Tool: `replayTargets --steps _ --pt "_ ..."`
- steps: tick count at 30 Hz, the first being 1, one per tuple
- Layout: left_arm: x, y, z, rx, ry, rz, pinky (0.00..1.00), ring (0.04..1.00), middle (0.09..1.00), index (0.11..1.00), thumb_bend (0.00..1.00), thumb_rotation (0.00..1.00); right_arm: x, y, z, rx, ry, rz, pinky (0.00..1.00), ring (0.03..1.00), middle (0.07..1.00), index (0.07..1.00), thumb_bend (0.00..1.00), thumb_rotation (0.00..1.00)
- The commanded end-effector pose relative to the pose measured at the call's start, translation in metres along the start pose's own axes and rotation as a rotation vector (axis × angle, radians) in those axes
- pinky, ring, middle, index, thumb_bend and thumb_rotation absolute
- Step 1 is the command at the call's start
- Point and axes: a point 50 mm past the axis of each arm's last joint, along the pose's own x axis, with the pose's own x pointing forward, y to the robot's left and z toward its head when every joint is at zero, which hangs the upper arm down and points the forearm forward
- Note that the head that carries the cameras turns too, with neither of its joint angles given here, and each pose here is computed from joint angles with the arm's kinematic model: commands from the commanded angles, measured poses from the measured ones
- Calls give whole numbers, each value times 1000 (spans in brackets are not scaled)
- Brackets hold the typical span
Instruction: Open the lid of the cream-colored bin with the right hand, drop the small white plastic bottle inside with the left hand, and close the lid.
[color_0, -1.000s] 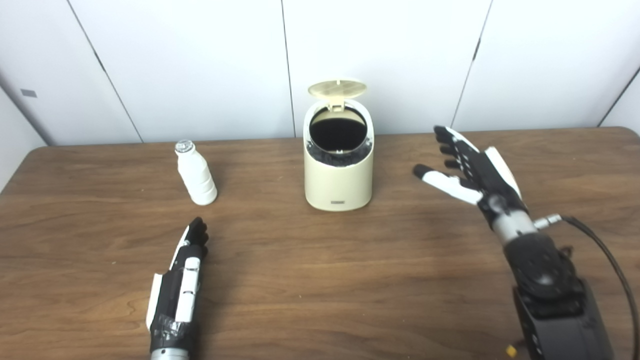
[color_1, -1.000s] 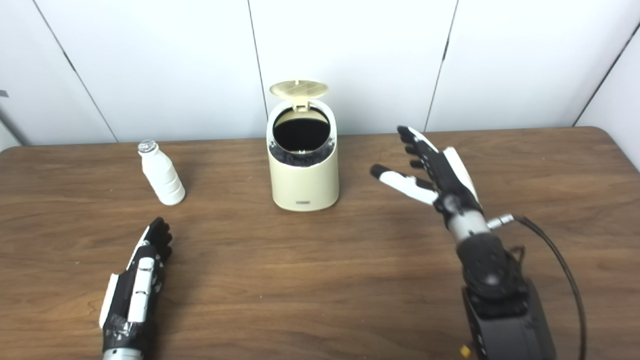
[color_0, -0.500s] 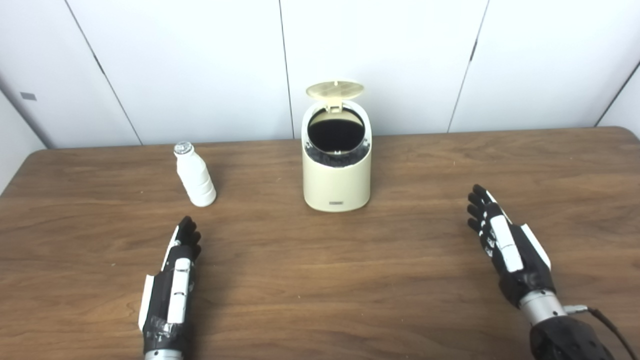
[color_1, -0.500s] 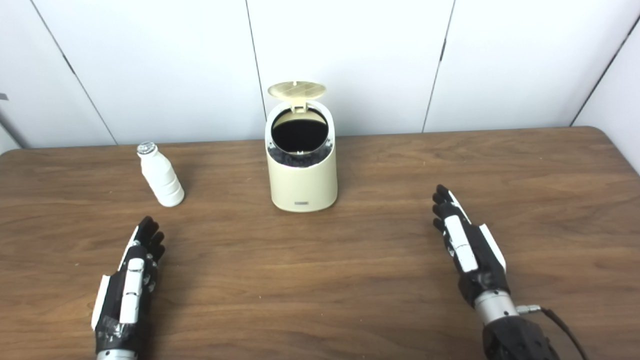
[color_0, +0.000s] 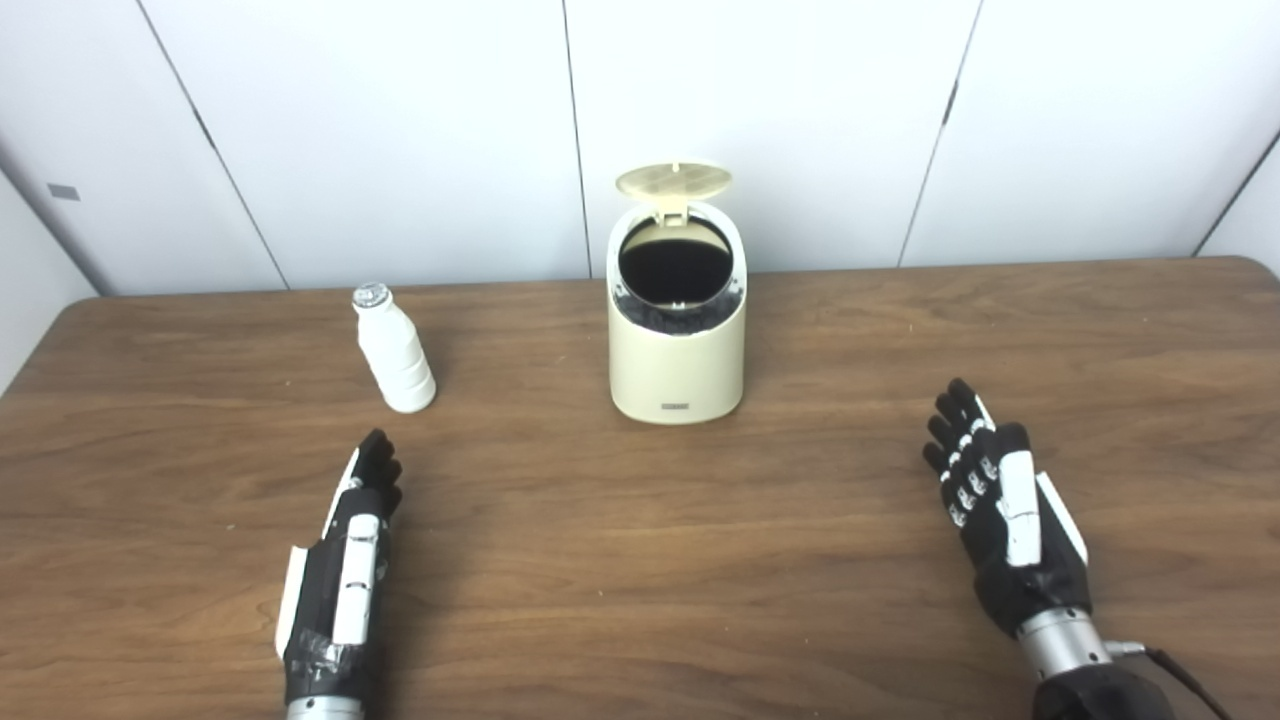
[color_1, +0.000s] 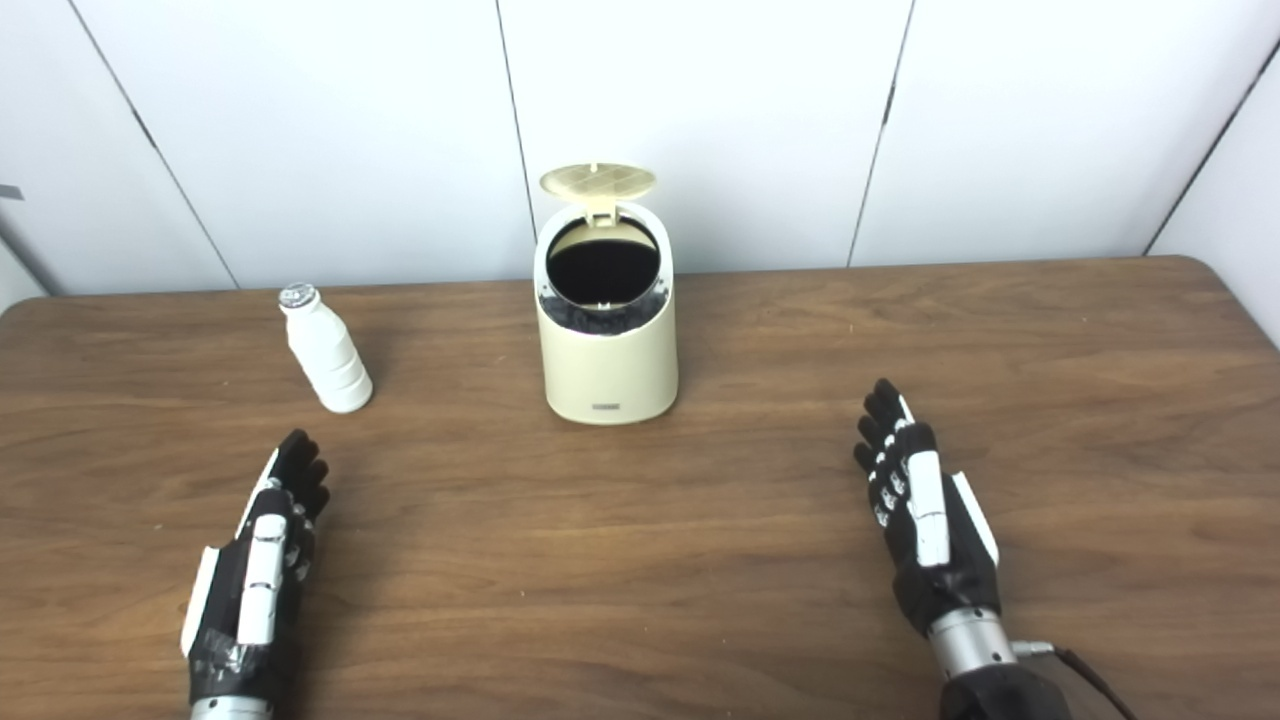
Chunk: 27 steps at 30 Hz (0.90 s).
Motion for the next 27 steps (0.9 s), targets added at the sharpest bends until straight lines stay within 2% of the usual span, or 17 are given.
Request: replayTargets --steps 1,4,10,14,17,18,21,27 --pt "-9 7 -4 9 7 6 1000 983 983 980 358 854 4 1 9 -12 -83 0 1000 1000 1000 995 665 1000" --pt "-9 6 -4 9 4 3 1000 989 991 981 360 871 2 -1 8 -24 -87 -6 1000 1000 1000 991 669 1000" --pt "-11 0 -4 6 13 26 992 967 971 966 392 809 -1 -13 1 -46 -98 -25 1000 1000 1000 999 660 1000" --pt "-10 -1 -1 56 15 38 973 949 945 949 522 672 -2 -17 0 -39 -103 -21 1000 1000 1000 1000 642 1000" --pt "-7 0 3 131 7 30 939 937 937 946 584 585 -1 -17 0 -41 -100 -18 1000 1000 1000 1000 633 1000" --pt "-6 1 4 142 3 28 937 939 944 954 600 528 -1 -17 0 -45 -98 -17 1000 1000 1000 1000 641 1000" --pt "-1 4 11 185 -15 57 937 938 941 959 657 410 0 -15 2 -46 -94 -13 1000 1000 1000 997 650 1000" --pt "11 17 28 307 -50 130 916 917 923 950 753 299 1 -9 8 -70 -98 -2 1000 1000 993 993 689 1000"
